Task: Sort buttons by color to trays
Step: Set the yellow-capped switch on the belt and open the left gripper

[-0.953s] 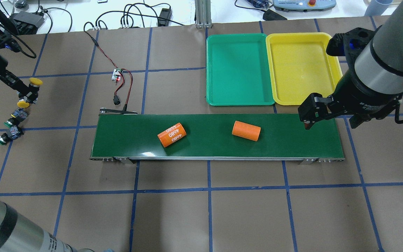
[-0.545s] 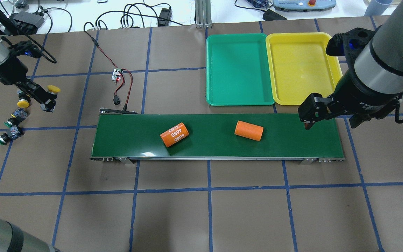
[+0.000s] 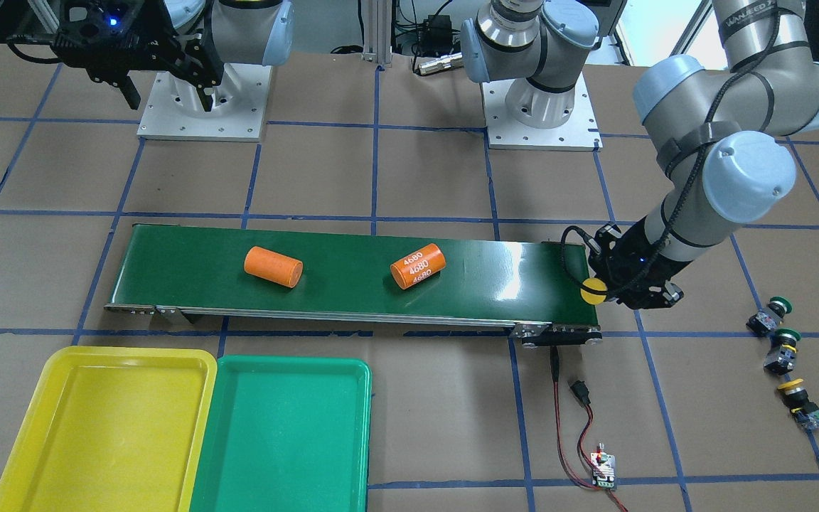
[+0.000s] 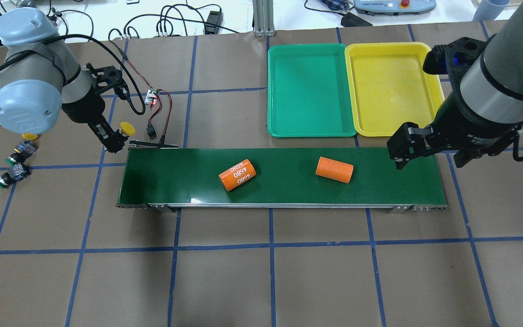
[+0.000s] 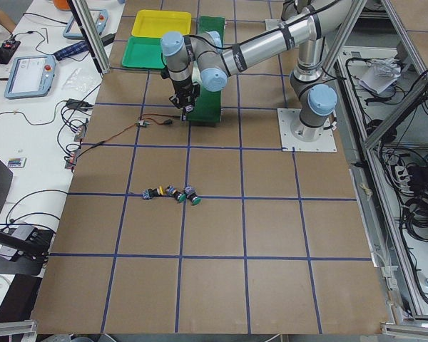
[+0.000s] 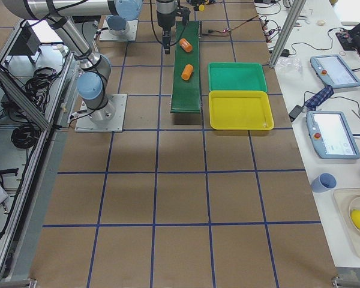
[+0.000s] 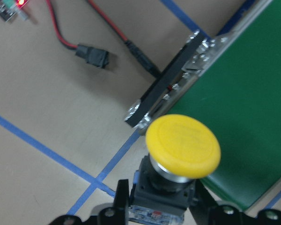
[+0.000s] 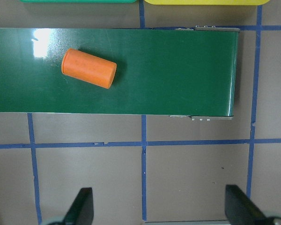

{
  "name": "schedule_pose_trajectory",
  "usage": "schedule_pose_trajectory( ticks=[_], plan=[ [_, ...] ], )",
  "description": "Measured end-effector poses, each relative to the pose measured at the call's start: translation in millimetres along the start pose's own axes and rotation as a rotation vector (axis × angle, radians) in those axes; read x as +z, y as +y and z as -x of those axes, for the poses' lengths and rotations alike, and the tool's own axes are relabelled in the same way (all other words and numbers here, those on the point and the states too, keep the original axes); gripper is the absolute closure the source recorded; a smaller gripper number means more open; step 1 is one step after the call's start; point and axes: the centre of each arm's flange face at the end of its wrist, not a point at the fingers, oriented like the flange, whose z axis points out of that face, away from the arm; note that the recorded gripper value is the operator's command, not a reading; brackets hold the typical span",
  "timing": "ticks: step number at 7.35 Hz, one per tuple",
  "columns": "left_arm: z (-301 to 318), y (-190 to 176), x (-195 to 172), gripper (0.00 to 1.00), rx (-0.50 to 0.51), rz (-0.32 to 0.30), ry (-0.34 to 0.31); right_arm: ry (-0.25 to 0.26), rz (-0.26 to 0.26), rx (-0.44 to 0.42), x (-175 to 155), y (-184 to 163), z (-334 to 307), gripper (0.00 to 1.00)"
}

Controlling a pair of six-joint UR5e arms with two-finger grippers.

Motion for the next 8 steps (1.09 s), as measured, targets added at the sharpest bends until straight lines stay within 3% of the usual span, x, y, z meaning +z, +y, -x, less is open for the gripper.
schedule_pose_trajectory(
  ticks=[2, 4, 5, 7, 8],
  plan=[
    [-40, 5, 13, 1.0, 0.028, -0.021, 0.0, 0.0, -0.001, -0.001, 0, 0, 0, 0.0],
    [-66, 0, 30, 1.0, 0.056, -0.046, -0.055, 0.001, -0.001, -0.001, 0, 0, 0, 0.0],
    [-74, -8, 35, 0.55, 0.073, -0.052, -0.079, 0.001, -0.001, -0.001, 0, 1, 0, 0.0],
    [-85, -16, 44, 0.0, 0.078, -0.059, -0.098, 0.0, 0.0, -0.001, -1, 1, 0, 0.0],
    [-87, -16, 49, 0.0, 0.065, -0.062, -0.102, 0.0, 0.0, -0.001, -1, 1, 0, 0.0]
  ],
)
